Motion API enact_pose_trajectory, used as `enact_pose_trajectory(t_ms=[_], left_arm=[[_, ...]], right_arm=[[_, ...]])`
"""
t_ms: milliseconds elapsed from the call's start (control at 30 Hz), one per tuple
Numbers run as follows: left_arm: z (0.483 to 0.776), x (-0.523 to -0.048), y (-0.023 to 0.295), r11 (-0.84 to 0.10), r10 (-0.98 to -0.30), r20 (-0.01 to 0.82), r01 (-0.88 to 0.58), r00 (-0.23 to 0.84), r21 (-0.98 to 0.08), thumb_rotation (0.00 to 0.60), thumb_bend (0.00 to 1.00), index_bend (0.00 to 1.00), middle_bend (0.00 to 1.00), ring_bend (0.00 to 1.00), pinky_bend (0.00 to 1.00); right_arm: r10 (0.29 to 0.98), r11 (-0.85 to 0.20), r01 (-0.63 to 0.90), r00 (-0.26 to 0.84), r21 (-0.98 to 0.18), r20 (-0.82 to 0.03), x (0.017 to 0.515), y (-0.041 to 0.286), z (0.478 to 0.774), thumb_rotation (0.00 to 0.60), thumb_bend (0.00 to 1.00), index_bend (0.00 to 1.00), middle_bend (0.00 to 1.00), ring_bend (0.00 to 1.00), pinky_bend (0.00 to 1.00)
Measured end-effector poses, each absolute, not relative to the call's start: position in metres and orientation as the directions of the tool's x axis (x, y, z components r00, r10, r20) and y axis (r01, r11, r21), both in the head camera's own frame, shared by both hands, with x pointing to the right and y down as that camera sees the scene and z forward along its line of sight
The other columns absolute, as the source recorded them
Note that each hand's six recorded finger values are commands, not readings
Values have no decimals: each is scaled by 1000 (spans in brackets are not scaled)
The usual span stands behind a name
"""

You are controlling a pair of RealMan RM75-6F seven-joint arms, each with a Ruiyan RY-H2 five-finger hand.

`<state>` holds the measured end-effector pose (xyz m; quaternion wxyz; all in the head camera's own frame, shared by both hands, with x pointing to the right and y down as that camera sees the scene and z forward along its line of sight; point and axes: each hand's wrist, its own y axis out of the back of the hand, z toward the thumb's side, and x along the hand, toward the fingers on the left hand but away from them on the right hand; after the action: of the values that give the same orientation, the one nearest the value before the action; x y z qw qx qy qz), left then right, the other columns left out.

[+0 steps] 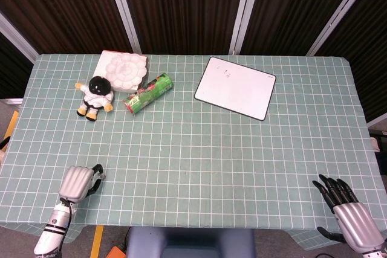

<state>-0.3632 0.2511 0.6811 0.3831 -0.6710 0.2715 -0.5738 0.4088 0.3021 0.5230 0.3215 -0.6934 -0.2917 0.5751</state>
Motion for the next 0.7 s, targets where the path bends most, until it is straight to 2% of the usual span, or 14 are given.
enact_pose_trajectory(t_ms=[133,267,333,367,400,433,467,500,533,567,700], left_arm=[[679,-362,251,-556,-807,557,64,199,-829,600,410,312,1000,1000,1000],[670,-362,252,-537,-820,533,42,208,-842,600,406,165,985,989,1000],[662,-362,253,-522,-829,514,24,218,-852,600,401,78,850,865,992],[655,-363,256,-516,-833,503,6,231,-857,600,399,39,709,718,922],[650,-363,258,-516,-833,498,-10,242,-857,600,397,11,519,512,754],[644,-364,262,-518,-831,495,-28,255,-855,600,396,3,415,392,626],[634,-366,267,-523,-827,492,-51,272,-851,600,393,0,260,213,406],[626,-369,271,-526,-824,490,-65,284,-848,600,392,0,167,103,275],[616,-372,276,-526,-823,486,-75,294,-847,600,391,0,114,43,195],[603,-379,280,-520,-827,476,-87,299,-850,600,392,0,89,22,160],[566,-391,295,-476,-857,414,-165,306,-864,600,396,0,32,0,80]], right_arm=[[776,-622,36,167,-783,-609,409,302,523,600,181,0,0,0,0],[777,-620,35,168,-784,-607,409,302,522,600,181,0,0,0,0],[778,-619,35,168,-785,-606,409,302,522,600,181,0,0,0,0],[778,-618,35,168,-785,-605,409,302,522,600,181,0,0,0,0],[779,-617,35,168,-786,-604,409,302,522,600,181,0,0,0,0],[779,-617,35,168,-786,-604,408,302,522,600,181,0,0,0,0],[779,-617,34,169,-786,-604,408,302,522,600,181,0,0,0,0],[779,-617,33,170,-786,-604,408,302,522,600,181,0,0,0,0],[779,-617,32,170,-786,-604,408,303,522,600,181,0,0,0,0],[778,-618,32,170,-785,-605,408,303,522,600,181,0,0,0,0],[772,-624,32,181,-781,-609,406,303,523,600,181,0,0,0,0]])
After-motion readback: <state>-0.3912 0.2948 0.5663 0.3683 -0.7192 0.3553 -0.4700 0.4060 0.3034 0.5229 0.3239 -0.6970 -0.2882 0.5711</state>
